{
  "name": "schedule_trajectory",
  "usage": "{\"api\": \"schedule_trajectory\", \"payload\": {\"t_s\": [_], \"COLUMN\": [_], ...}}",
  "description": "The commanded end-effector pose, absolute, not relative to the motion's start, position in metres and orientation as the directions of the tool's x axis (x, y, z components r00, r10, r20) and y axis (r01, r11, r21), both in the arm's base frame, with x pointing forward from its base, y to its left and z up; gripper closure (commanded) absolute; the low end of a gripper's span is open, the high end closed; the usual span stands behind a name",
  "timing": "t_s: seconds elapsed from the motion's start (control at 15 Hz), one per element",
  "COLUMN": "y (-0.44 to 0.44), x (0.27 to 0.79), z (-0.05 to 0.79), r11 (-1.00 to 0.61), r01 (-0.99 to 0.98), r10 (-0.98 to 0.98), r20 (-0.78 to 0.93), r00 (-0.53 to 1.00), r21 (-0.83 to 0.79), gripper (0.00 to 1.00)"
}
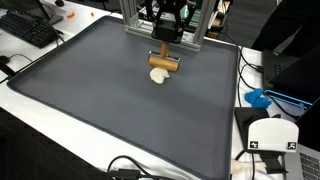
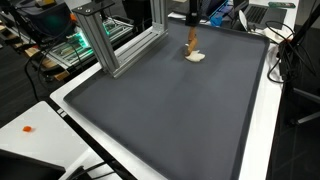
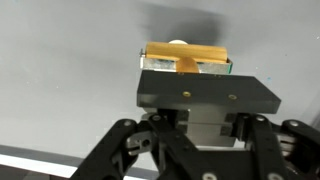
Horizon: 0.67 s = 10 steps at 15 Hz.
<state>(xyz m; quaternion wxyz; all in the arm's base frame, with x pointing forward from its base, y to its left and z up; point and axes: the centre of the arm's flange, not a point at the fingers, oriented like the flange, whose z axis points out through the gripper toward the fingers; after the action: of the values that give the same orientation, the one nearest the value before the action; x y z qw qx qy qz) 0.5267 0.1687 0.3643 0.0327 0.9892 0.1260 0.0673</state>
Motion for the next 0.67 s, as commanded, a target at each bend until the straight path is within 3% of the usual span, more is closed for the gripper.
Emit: {"api": "schedule_trajectory", "payload": {"t_s": [0.0,0.6], "y": [0.176,0.178], "x": [0.529,0.544], "z": [0.368,0.341], "r11": [-0.933,-0.862], "r01": [0.348,0.499], "r10": [0.359,0.507], "r20": [0.153,0.157], "r00": [0.921,0.847], "r21": [0.092,0.092], "gripper": [0.65,0.65]}}
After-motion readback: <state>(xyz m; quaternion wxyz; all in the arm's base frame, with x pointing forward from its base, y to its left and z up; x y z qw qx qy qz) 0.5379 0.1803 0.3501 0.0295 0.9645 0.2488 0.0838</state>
